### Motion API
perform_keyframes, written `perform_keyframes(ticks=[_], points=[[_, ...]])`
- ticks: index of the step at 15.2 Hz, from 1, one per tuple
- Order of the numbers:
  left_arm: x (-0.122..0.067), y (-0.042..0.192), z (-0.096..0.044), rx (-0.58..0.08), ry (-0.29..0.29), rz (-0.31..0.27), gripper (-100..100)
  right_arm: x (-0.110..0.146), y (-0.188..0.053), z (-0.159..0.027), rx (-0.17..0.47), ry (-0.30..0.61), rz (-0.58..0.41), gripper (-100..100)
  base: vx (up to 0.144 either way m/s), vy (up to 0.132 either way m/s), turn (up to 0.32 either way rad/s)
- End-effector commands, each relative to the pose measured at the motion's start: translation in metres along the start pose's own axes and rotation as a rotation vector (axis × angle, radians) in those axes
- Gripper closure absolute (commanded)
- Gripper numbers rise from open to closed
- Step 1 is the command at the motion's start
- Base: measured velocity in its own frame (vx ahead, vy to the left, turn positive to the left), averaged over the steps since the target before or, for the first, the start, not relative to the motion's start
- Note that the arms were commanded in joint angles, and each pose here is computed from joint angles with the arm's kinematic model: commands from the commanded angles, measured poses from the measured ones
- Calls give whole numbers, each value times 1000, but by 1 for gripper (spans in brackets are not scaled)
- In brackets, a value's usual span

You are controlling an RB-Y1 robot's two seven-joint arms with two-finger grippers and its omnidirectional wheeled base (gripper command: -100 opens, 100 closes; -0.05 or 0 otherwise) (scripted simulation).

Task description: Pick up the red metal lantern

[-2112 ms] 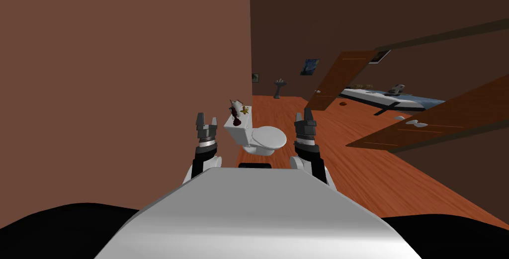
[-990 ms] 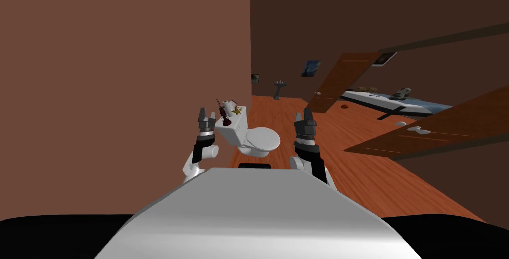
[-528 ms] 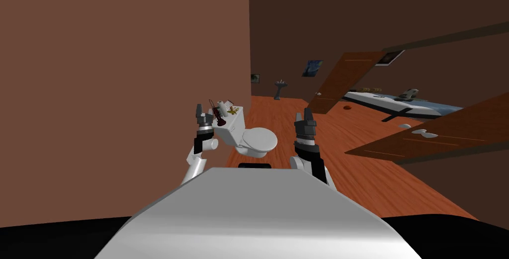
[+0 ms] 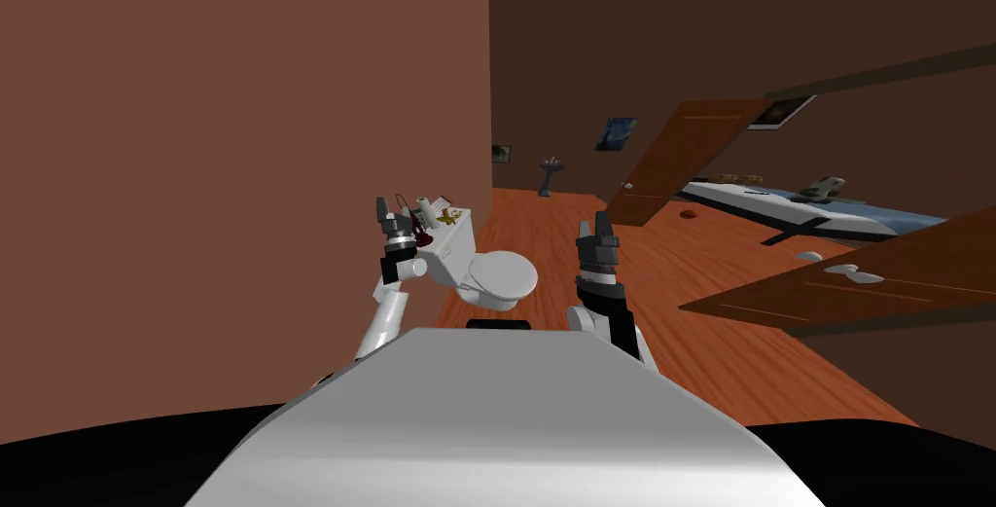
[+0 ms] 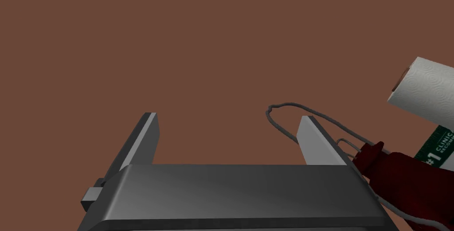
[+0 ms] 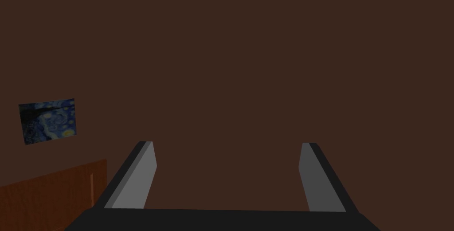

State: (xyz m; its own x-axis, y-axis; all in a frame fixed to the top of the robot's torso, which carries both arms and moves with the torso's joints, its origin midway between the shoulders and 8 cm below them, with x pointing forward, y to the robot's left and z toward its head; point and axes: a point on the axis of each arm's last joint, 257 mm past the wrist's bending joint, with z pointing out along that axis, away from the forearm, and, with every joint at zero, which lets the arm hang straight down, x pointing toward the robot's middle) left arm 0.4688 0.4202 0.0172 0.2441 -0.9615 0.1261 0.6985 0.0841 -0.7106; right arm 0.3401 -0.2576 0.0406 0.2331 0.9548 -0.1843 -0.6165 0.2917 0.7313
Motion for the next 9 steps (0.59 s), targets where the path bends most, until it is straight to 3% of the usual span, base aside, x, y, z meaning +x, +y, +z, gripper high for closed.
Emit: perform_keyframes(ticks=[1,3,4,6,9], points=[[-21,4,13,3,-57,-20,-100,0,0,0,0,0,0,0,45,-179,91],[-19,6,20,8,-64,-41,-100,0,0,0,0,0,0,0,26,-144,55],[-35,10,27,9,-110,-61,-100,0,0,0,0,0,0,0,20,-94,55],[-33,12,32,12,-112,-71,-100,0,0,0,0,0,0,0,18,-88,58],[-62,17,49,25,-205,-126,-100,0,0,0,0,0,0,0,20,-119,91]])
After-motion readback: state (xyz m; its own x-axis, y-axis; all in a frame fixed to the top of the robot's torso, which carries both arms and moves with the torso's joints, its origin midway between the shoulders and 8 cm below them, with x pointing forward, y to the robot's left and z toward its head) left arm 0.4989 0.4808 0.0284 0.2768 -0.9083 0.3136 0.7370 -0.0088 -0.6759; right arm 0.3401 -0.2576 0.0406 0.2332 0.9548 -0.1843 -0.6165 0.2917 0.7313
